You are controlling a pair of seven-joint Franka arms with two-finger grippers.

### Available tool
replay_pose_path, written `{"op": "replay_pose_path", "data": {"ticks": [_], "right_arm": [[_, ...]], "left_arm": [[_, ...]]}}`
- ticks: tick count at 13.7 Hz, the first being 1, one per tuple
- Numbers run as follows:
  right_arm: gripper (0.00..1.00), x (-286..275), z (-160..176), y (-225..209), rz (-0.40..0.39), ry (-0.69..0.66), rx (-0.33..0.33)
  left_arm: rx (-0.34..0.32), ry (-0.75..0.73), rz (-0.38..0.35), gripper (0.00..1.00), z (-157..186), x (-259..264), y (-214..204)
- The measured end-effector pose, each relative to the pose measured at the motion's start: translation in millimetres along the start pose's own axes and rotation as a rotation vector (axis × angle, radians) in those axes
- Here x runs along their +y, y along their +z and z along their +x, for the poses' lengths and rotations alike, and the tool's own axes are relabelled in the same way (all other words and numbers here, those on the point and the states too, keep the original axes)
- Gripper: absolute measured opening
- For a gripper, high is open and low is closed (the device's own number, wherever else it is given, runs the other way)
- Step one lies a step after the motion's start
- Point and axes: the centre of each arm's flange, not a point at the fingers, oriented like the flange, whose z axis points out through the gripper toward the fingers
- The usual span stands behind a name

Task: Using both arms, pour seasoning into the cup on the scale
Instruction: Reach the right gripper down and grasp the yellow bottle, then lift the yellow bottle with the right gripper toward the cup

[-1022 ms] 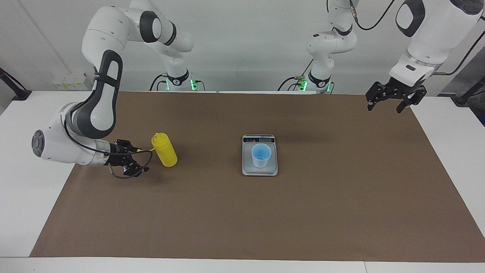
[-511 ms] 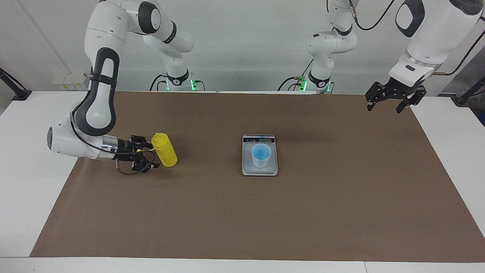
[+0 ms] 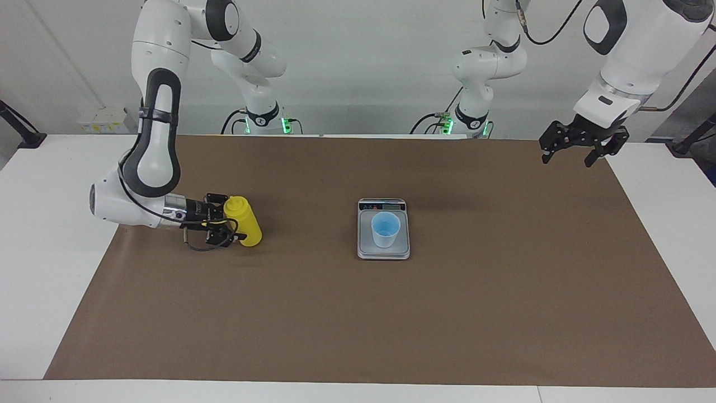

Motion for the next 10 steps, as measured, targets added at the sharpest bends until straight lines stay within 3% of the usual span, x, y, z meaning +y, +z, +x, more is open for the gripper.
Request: {"op": "replay_pose_path", "data": {"ticks": [1,4,5,8,10], "right_arm": [[1.0,1.5,-0.6,1.3,0.005,0.004,-0.009],[0.69,-0.6,-6.2,-1.4,0.052,0.014,-0.046],[0.63,-1.7,-6.3,-3.0,0.073,0.026,-0.05],[0.63,-10.3,-12.8,-20.7,0.167,0.125,0.017],[0.63,-25.5,-44.7,-22.5,0.212,0.156,0.067]], "left_arm": [[0.0,0.0,0.0,1.0,0.0,0.0,0.0],[0.0,0.0,0.0,1.0,0.0,-0.2,0.0],[0.0,-0.001,0.0,1.0,-0.1,-0.5,0.0],[0.0,-0.002,0.0,1.0,-0.2,-1.0,0.0],[0.0,-0.002,0.0,1.0,-0.2,-1.0,-0.1]]}}
